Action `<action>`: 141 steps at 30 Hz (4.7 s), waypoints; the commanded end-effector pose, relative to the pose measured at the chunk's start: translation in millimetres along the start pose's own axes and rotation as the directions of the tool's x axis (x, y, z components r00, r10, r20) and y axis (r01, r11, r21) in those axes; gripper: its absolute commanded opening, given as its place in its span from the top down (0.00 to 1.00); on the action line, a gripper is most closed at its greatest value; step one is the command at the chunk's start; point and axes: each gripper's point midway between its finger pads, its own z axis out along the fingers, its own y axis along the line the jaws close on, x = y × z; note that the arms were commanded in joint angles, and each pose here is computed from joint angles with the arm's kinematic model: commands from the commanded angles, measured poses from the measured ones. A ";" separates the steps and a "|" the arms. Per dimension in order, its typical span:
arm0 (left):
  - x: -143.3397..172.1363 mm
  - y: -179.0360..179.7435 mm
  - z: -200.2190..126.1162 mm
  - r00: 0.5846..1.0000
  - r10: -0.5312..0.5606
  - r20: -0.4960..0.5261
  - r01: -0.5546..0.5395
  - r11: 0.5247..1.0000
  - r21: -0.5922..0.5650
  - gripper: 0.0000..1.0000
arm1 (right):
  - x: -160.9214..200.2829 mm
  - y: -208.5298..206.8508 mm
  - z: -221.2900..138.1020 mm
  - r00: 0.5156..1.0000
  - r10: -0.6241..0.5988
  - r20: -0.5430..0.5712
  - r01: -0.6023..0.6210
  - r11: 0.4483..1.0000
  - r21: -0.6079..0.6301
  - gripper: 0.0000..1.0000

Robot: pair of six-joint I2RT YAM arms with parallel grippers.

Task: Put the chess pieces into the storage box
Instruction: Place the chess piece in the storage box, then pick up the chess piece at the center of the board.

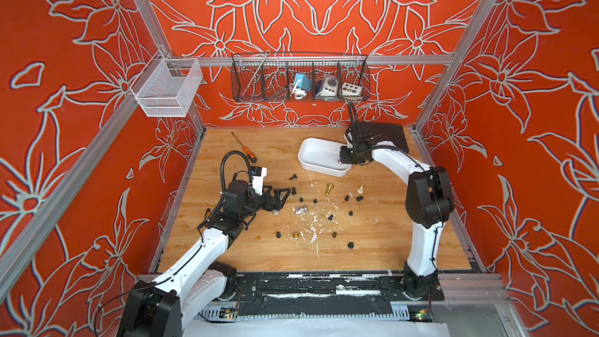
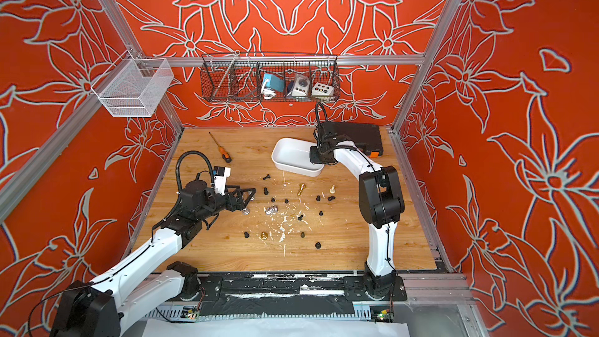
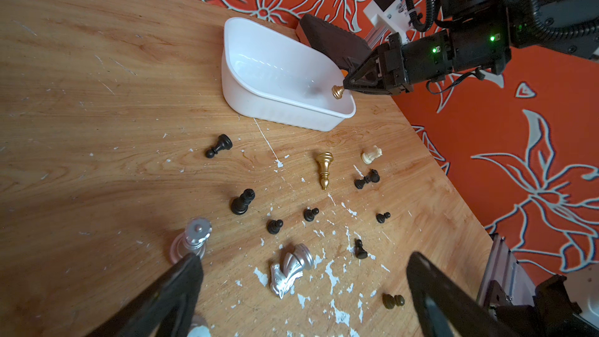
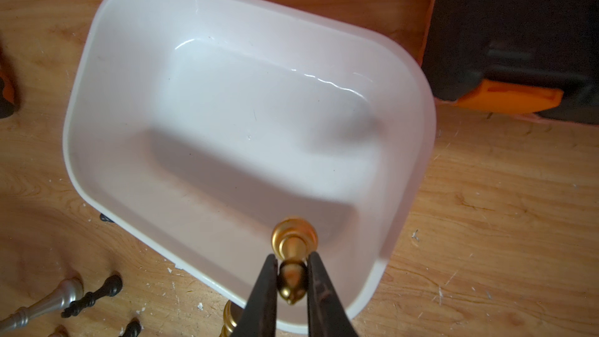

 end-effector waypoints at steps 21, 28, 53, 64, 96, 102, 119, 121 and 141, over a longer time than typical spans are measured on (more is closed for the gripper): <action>-4.2 0.8 -2.7 1.000 0.007 0.013 -0.007 1.000 -0.025 0.02 | -6.1 10.4 -29.7 0.999 -0.034 0.041 0.035 0.999 -0.017 0.55; -6.5 4.3 -0.7 1.000 0.014 0.005 -0.014 0.999 -0.049 0.02 | -3.5 12.4 -53.2 0.996 -0.049 0.075 0.051 0.998 -0.022 0.49; 3.4 46.5 35.2 0.965 0.109 -0.239 -0.173 0.948 -0.267 0.02 | 103.8 -22.5 -119.4 0.996 -0.047 0.070 0.044 0.998 0.042 0.45; 27.7 63.8 65.3 0.934 0.055 -0.353 -0.173 0.935 -0.311 0.15 | 146.7 -43.2 -131.0 0.998 -0.018 0.057 0.012 0.995 0.097 0.43; 38.6 74.9 74.6 0.928 0.035 -0.371 -0.169 0.926 -0.336 0.40 | 176.7 -57.5 -122.6 0.999 0.039 0.024 -0.042 0.991 0.128 0.42; 39.1 73.9 74.3 0.929 0.036 -0.369 -0.168 0.929 -0.331 0.47 | 177.3 -57.5 -122.2 0.999 0.040 0.024 -0.043 0.991 0.129 0.42; 40.5 77.5 74.0 0.929 0.051 -0.366 -0.185 0.922 -0.339 0.63 | 179.3 -57.8 -121.4 0.999 0.045 0.018 -0.047 0.991 0.129 0.42; 40.5 78.3 74.5 0.928 0.053 -0.370 -0.189 0.921 -0.342 0.64 | 179.4 -58.4 -121.2 0.999 0.045 0.017 -0.047 0.990 0.131 0.42; 30.1 74.5 76.2 0.928 0.072 -0.365 -0.203 0.919 -0.337 0.78 | 180.8 -59.8 -123.5 0.999 0.047 0.020 -0.050 0.989 0.138 0.42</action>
